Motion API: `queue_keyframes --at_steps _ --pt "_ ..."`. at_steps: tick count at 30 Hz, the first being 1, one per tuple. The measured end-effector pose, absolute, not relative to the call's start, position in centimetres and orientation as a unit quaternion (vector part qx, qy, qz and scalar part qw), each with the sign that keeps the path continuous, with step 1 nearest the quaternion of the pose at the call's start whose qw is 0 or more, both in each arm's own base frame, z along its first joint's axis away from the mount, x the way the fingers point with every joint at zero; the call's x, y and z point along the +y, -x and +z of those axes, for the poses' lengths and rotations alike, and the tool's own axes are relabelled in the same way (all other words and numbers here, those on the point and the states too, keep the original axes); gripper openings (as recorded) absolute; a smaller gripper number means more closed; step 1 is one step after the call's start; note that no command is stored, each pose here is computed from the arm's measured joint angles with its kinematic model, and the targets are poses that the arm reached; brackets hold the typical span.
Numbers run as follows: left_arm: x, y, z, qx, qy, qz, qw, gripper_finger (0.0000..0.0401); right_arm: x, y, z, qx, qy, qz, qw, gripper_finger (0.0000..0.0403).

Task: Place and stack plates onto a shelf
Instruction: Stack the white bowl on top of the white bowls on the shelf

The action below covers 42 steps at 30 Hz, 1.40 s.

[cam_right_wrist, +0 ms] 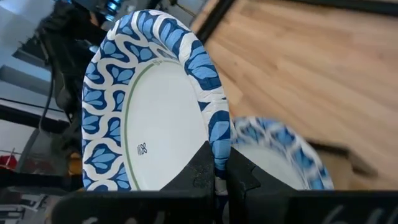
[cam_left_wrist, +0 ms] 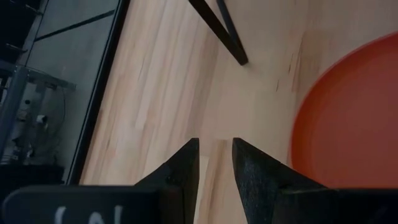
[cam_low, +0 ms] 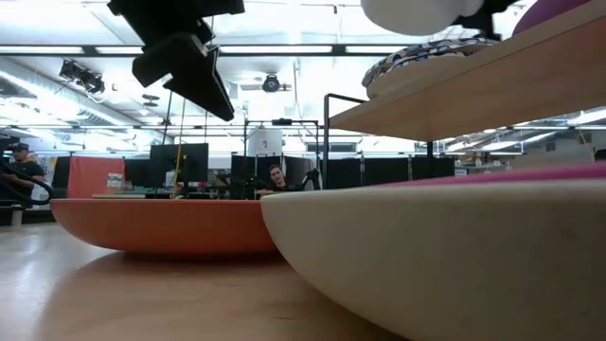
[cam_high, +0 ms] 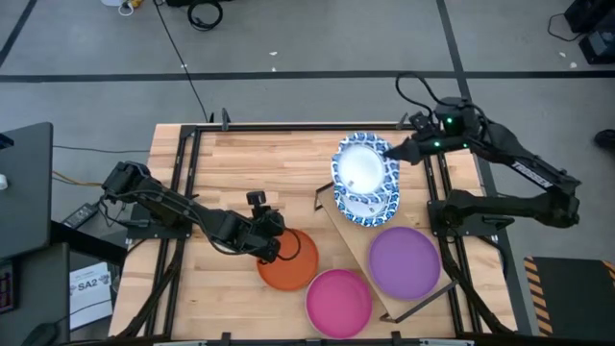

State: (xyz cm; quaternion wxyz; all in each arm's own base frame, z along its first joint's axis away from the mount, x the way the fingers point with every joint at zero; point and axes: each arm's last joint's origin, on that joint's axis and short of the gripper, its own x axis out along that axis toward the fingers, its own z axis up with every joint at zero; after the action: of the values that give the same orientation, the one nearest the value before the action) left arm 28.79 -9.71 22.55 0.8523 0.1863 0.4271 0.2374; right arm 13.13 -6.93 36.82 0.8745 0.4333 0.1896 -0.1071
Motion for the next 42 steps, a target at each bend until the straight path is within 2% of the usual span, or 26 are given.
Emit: queue_keyframes --at_steps 13,30,42 --pt "-9.7 -28.9 22.6 0.423 -0.183 0.238 0.855 0.0102 -5.8 -11.5 34.9 0.290 -0.490 -0.142 0.810 0.0015" --pt "-9.7 -28.9 22.6 0.422 -0.183 0.238 0.855 0.0102 -6.8 -12.9 33.9 0.325 -0.502 -0.157 0.786 0.0016" --pt "-9.7 -28.9 22.6 0.422 -0.183 0.238 0.855 0.0102 -7.2 -13.5 33.6 0.335 -0.494 -0.156 0.787 0.0016"
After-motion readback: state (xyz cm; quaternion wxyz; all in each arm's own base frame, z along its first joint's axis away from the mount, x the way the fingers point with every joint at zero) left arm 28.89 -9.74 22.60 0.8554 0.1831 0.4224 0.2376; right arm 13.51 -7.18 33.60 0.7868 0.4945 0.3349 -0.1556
